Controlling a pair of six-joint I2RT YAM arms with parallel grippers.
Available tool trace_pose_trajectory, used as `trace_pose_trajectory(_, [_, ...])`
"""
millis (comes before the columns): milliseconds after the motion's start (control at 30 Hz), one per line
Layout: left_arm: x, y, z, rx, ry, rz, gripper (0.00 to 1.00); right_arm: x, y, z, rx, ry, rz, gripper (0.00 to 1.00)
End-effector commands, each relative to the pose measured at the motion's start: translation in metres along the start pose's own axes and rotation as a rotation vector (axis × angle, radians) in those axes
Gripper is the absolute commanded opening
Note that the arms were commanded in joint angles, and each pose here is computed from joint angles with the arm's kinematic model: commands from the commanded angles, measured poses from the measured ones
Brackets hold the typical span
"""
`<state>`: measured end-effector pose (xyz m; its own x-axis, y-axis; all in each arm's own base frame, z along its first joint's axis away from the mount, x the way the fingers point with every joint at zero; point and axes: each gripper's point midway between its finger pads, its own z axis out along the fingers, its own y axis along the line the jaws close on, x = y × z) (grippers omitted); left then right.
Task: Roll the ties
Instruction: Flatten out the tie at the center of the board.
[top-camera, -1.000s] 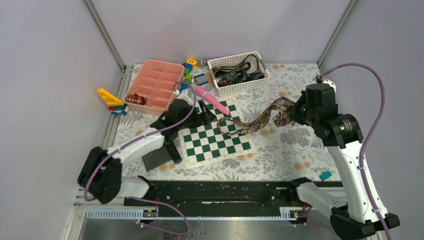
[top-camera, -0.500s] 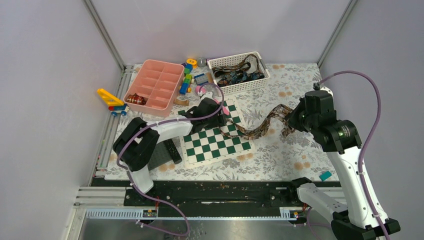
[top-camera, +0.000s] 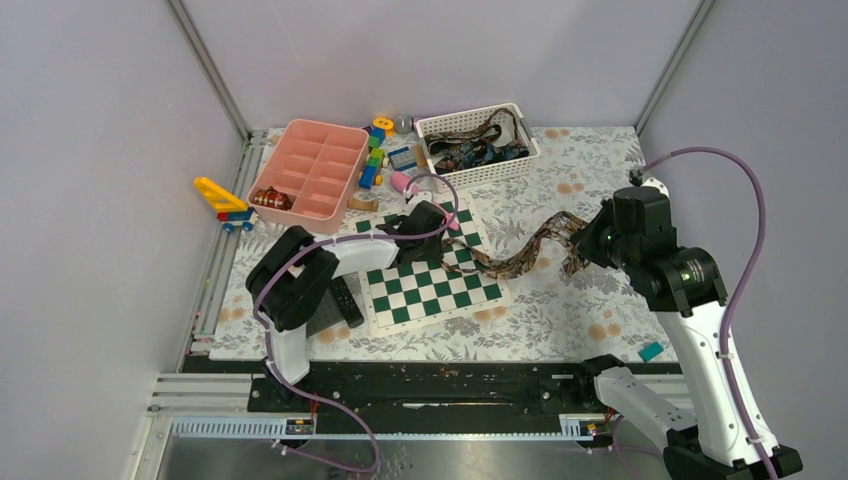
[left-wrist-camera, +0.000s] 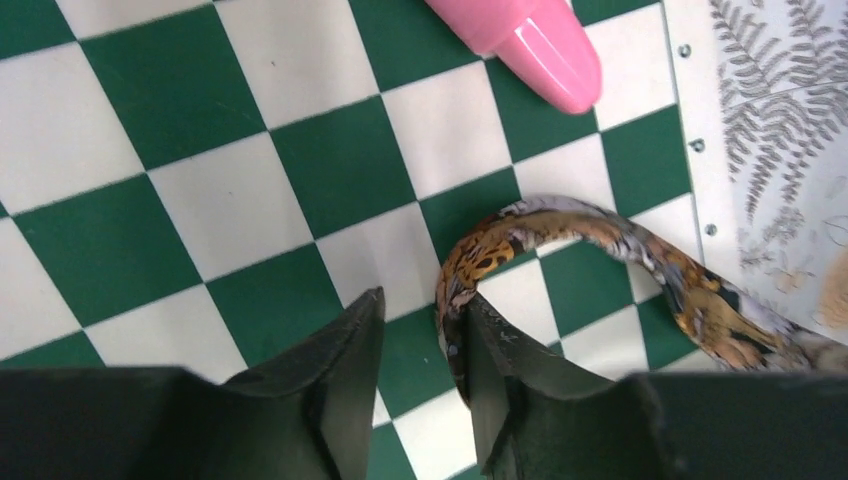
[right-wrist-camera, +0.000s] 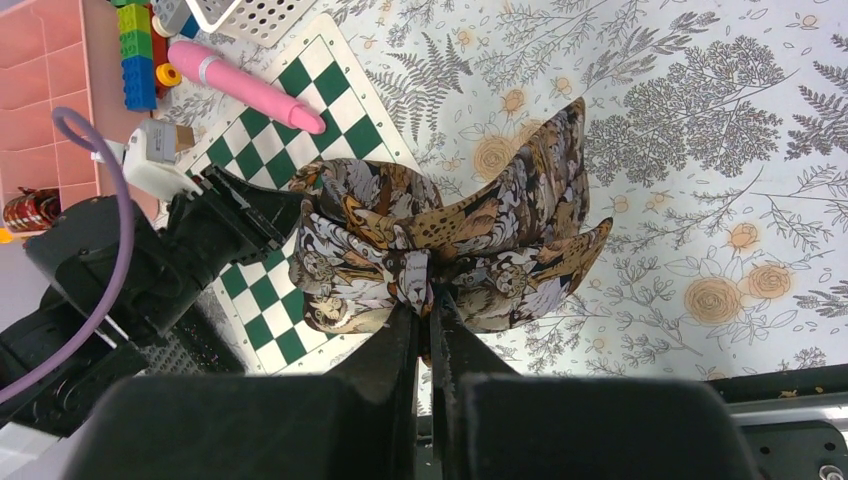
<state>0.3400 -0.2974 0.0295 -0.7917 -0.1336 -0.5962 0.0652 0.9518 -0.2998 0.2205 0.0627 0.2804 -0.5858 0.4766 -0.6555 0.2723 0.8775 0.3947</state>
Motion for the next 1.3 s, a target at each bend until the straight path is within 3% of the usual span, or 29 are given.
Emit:
trace_pose_trajectory(0, [-0.014, -0.003, 0.009, -0.037, -0.048, 0.025, 0.31, -0.003, 0.000, -0.006, -0.022, -0.035, -0.003, 0.00])
trace_pose_trajectory(167, [-0.018, -0.002, 0.013, -0.050, -0.069, 0.023, 0.00, -0.001, -0.003, -0.010, -0.029, -0.050, 0.008, 0.00])
trace_pose_trajectory(267, [-0.036, -0.001, 0.003, -0.071, -0.135, 0.015, 0.00, 0.002, -0.008, -0.013, -0.017, -0.046, 0.010, 0.00])
trace_pose_trajectory(400, [-0.086, 0.001, -0.038, -0.103, -0.313, 0.015, 0.00, 0.010, -0.014, -0.015, -0.008, -0.034, 0.018, 0.00])
trace_pose_trajectory(567, [-0.177, -0.005, -0.128, -0.124, -0.622, 0.017, 0.00, 0.024, -0.022, -0.011, 0.006, -0.005, 0.031, 0.00])
trace_pose_trajectory(767, [-0.280, -0.037, -0.257, 0.095, -0.916, -0.008, 0.00, 0.056, -0.016, 0.009, -0.058, 0.093, 0.054, 0.01])
trace_pose_trajectory(867, [-0.308, -0.062, -0.319, 0.271, -1.018, 0.031, 0.00, 0.069, -0.001, 0.021, -0.151, 0.150, 0.025, 0.09])
trace_pose_trajectory(1033, [-0.334, -0.096, -0.412, 0.511, -1.137, 0.109, 0.00, 0.071, 0.037, 0.024, -0.358, 0.189, -0.055, 0.30])
trace_pose_trajectory(1267, [-0.341, -0.140, -0.514, 0.804, -1.221, 0.256, 0.00, 0.032, 0.060, 0.009, -0.418, 0.087, -0.141, 0.64])
